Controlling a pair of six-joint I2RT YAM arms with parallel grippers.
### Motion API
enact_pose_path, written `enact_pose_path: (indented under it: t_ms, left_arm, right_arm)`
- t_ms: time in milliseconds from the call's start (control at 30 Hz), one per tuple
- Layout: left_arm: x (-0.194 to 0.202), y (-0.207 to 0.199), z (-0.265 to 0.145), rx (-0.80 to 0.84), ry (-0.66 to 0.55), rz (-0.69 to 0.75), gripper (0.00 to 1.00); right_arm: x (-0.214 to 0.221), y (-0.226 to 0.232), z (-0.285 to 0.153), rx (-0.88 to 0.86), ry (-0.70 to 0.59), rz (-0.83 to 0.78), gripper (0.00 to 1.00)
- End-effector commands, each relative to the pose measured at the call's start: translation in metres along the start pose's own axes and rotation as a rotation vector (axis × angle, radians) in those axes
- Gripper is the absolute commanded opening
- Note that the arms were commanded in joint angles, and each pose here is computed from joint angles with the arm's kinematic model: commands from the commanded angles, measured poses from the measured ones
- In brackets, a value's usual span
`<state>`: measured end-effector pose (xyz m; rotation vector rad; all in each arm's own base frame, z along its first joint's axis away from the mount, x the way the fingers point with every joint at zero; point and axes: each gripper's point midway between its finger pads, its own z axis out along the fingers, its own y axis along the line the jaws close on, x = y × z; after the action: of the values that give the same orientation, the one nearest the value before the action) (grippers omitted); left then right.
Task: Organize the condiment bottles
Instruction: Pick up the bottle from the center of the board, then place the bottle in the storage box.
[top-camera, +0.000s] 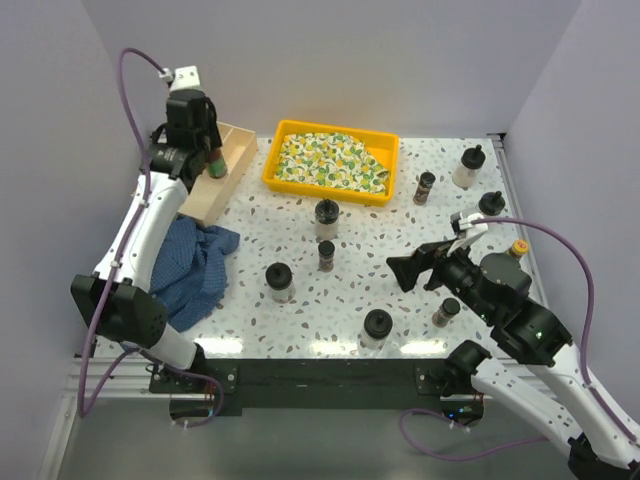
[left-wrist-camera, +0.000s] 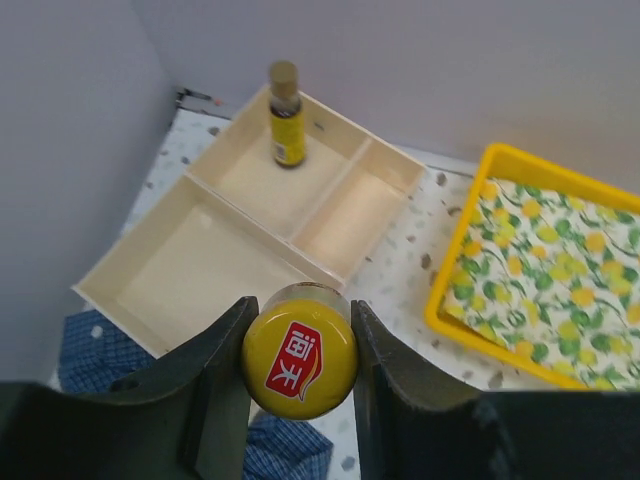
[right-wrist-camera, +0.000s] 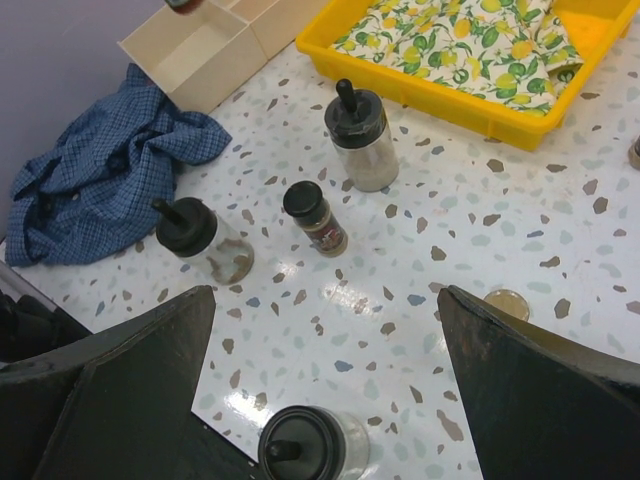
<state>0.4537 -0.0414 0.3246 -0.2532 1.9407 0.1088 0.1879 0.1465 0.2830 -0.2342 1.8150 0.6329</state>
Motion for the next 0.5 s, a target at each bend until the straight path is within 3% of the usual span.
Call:
enact_pose_path:
  t_ms: [0, 200, 467]
  left_arm:
    - [-0.082, 0.042, 0.012, -0.142, -0.234, -0.036, 0.00]
    - [-0.100, 0.091, 0.058, -0.268, -0.269, -0.087, 0.00]
    - [-0.101, 0.105, 0.112, -0.217, -0.297, -0.137, 0.00]
  right_arm:
    - [-0.015, 0.011, 0.004, -0.039, -0.035, 0.011, 0.99]
    - [-0.024, 0.014, 0.005, -0.035, -0.027, 0.005, 0.99]
    - [-0.043, 0.015, -0.001, -0.013, -0.043, -0.001, 0.99]
